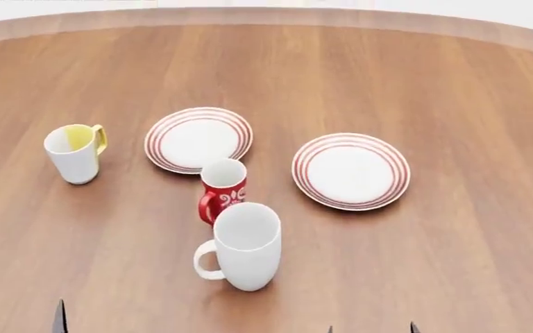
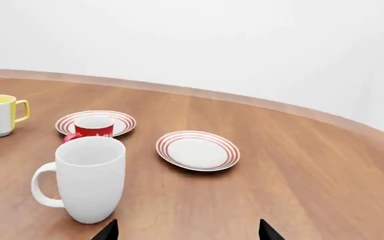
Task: Put the white mug on the left plate.
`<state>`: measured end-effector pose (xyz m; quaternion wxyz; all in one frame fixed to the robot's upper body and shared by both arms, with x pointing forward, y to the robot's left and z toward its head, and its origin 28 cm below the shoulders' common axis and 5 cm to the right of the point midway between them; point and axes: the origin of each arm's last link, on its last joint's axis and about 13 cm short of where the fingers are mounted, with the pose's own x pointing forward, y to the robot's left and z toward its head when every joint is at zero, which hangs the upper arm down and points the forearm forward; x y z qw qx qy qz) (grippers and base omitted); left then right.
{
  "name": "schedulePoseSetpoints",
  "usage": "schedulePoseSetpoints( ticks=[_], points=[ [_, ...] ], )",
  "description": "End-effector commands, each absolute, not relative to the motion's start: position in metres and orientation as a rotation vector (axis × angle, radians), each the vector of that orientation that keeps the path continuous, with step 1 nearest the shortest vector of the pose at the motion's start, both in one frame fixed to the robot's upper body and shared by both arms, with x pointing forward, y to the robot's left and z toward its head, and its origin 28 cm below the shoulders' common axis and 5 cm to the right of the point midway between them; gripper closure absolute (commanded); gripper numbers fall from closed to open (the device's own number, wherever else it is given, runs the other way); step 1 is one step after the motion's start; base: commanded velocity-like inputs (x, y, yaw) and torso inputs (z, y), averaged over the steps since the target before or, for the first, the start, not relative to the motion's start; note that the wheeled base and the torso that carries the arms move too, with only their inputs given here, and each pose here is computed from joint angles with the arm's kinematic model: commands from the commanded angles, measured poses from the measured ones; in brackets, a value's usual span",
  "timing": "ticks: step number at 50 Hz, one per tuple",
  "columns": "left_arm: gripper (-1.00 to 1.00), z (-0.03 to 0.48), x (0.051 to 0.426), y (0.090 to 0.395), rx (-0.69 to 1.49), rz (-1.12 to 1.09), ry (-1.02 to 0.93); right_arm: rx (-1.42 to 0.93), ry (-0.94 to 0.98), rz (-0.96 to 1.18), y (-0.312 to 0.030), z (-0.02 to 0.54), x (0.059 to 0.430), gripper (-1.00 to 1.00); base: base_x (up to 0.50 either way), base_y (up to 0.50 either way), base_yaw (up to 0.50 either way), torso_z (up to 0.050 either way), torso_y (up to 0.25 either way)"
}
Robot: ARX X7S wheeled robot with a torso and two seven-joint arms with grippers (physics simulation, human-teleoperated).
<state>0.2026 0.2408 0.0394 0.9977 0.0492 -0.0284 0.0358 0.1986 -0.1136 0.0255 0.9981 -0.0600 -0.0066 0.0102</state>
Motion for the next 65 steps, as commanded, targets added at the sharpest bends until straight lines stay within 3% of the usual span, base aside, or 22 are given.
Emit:
schedulePoseSetpoints(
  ticks=[1, 59, 65],
  points=[
    [-1.0, 0.039, 0.202, 0.243, 0.105, 0.075, -0.062, -0.133, -0.023, 0.023, -0.115, 0.026, 0.199, -1.0, 0.46, 0.0, 0.0, 0.0, 0.0],
    [-1.0, 0.033, 0.202, 0.237, 0.13, 0.041, -0.048, -0.145, -0.046, 0.024, -0.111, 0.035, 0.203, -1.0, 0.5, 0.0, 0.0, 0.0, 0.0],
    [-1.0, 0.038, 0.201, 0.241, 0.134, 0.042, -0.063, -0.148, -0.05, 0.027, -0.11, 0.034, 0.202, -1.0, 0.01, 0.0, 0.0, 0.0, 0.002]
  ],
)
